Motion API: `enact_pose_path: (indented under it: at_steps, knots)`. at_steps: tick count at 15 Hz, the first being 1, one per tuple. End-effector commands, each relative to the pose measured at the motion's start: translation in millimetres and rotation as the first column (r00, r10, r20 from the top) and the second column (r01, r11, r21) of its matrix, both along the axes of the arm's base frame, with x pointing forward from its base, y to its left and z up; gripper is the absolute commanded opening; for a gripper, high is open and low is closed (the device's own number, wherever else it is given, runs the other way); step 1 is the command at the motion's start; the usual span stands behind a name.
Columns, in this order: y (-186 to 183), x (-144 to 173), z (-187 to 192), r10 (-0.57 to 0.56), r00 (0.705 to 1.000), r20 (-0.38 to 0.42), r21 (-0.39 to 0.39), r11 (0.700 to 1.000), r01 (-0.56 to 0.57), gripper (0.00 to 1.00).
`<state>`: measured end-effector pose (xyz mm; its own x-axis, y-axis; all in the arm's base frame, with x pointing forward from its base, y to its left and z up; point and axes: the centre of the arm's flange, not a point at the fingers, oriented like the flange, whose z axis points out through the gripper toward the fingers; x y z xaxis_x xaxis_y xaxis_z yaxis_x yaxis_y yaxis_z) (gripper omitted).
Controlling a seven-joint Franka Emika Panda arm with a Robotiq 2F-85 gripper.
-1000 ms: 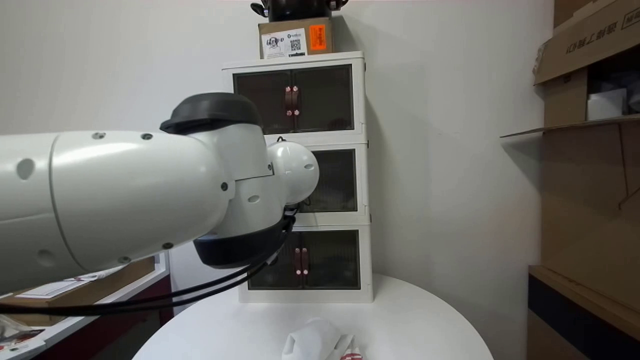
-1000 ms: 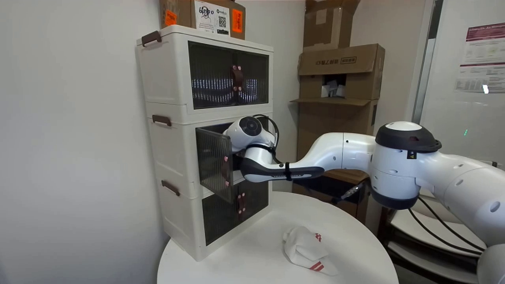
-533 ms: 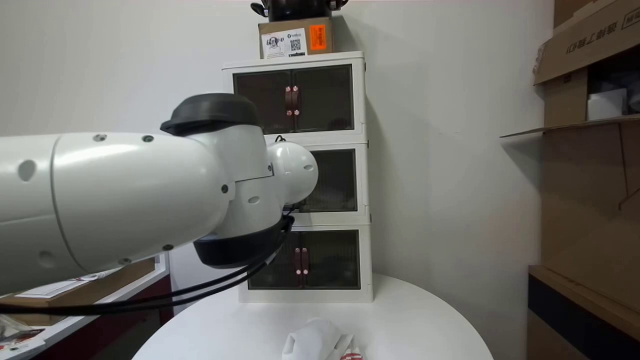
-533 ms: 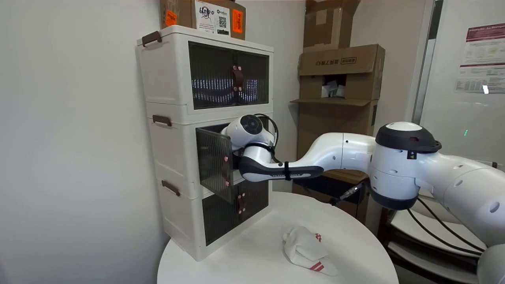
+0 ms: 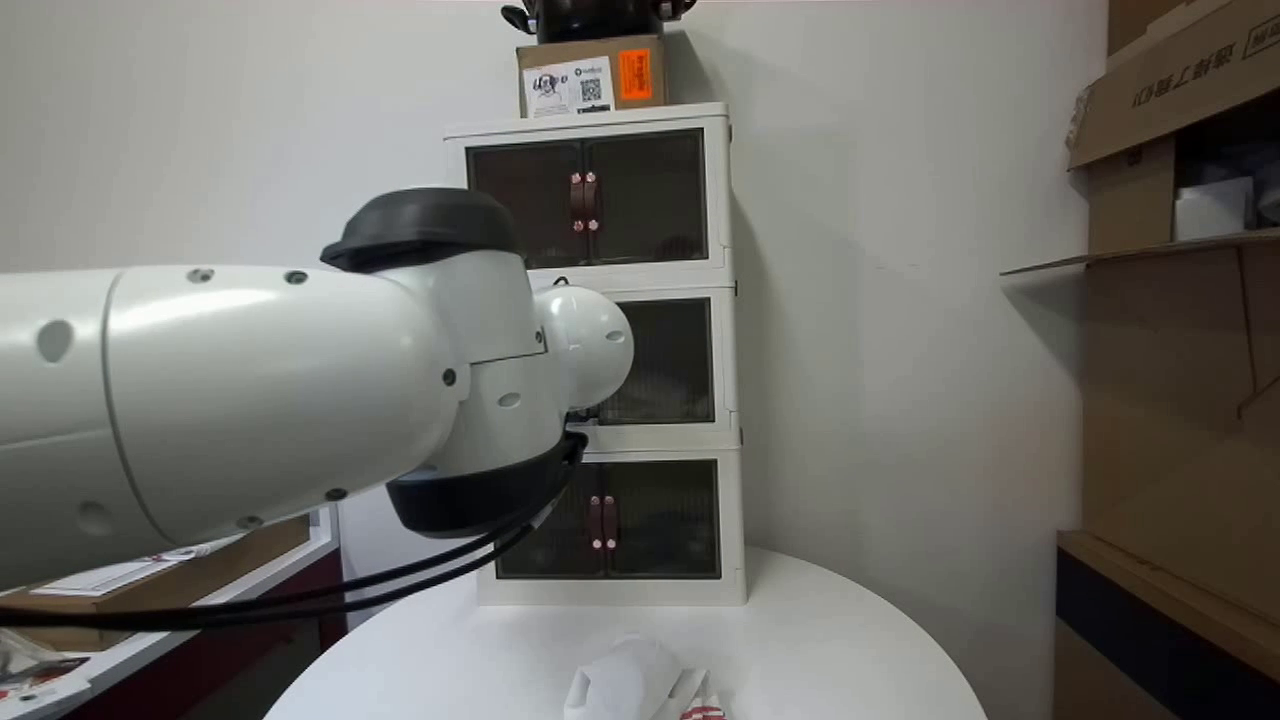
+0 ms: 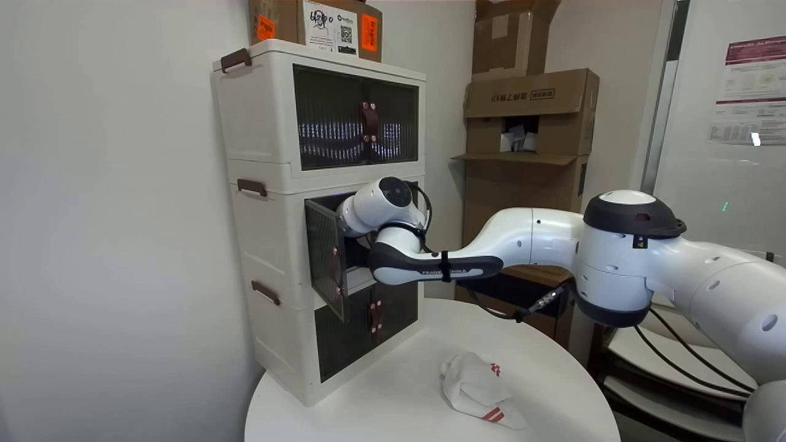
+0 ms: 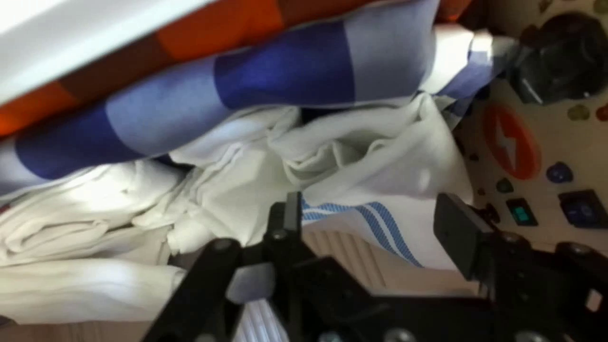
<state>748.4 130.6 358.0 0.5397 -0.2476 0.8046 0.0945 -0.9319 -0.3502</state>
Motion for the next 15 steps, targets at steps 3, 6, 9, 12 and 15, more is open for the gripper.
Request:
enact_pose_path:
  at_steps: [3,6,9,12,15]
  knots:
    - [20,29,-15,0.02,0.999,-0.037,0.091,0.996,-0.017,0.26]
    - [18,28,-16,0.029,0.999,-0.029,0.106,0.994,-0.026,0.02]
    - [16,26,-14,0.031,0.999,-0.007,0.114,0.993,-0.03,0.0]
    - [10,16,-1,0.037,0.999,0.028,0.143,0.989,-0.041,0.0]
    - [-7,-2,22,-0.018,1.0,0.025,0.141,0.99,0.014,0.0]
